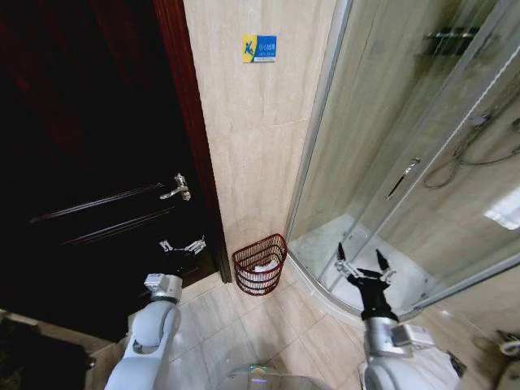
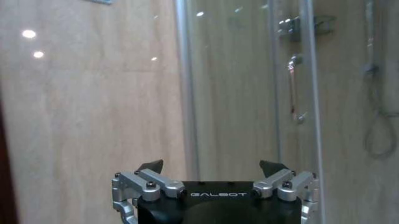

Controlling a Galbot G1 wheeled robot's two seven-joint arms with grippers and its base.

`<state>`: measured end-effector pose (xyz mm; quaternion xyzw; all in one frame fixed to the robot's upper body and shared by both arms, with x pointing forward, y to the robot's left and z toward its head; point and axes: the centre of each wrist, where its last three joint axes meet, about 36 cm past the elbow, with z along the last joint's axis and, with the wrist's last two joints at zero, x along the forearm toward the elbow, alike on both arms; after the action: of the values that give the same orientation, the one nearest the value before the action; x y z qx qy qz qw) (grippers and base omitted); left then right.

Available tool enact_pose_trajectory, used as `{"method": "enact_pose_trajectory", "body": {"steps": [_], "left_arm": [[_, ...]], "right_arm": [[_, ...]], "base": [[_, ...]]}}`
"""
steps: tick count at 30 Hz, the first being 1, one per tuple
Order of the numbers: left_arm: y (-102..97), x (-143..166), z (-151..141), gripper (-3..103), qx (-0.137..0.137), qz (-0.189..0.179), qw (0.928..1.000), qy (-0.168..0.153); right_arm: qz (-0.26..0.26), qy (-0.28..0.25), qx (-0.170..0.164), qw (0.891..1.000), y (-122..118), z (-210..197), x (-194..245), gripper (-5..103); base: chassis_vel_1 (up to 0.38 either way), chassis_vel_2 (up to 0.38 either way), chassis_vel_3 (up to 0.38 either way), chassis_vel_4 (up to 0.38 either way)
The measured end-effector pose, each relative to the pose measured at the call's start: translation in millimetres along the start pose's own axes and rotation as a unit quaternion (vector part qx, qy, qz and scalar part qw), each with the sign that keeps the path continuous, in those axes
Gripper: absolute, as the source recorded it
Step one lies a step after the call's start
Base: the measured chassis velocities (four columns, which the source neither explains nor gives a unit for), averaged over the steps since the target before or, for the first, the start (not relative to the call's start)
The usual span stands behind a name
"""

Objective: Discard the used towel into the hamper.

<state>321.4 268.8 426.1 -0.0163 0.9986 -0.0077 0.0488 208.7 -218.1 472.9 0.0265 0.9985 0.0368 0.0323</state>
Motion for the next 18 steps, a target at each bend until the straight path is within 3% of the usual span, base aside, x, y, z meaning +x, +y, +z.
{"method": "enact_pose_trajectory", "body": {"steps": [5, 11, 18], "left_arm": [[0.3, 2.5, -6.0, 100, -0.005, 0.002, 1.0, -0.003], [-3.3, 3.2, -8.7, 100, -0.016, 0.002, 0.9999, 0.0], [-5.9, 7.8, -18.4, 100, -0.009, 0.012, 0.9997, 0.018]], "right_arm": [[-0.033, 0.007, 0.011, 0.999, -8.8, -1.2, 18.6, 100], [-0.035, 0.002, 0.015, 0.999, -10.2, 1.6, 26.7, 100], [-0.034, -0.009, 0.021, 0.999, -9.7, -0.9, 22.7, 100]], "base": [[0.0, 0.0, 0.0, 0.0], [0.0, 0.0, 0.0, 0.0], [0.0, 0.0, 0.0, 0.0]]}}
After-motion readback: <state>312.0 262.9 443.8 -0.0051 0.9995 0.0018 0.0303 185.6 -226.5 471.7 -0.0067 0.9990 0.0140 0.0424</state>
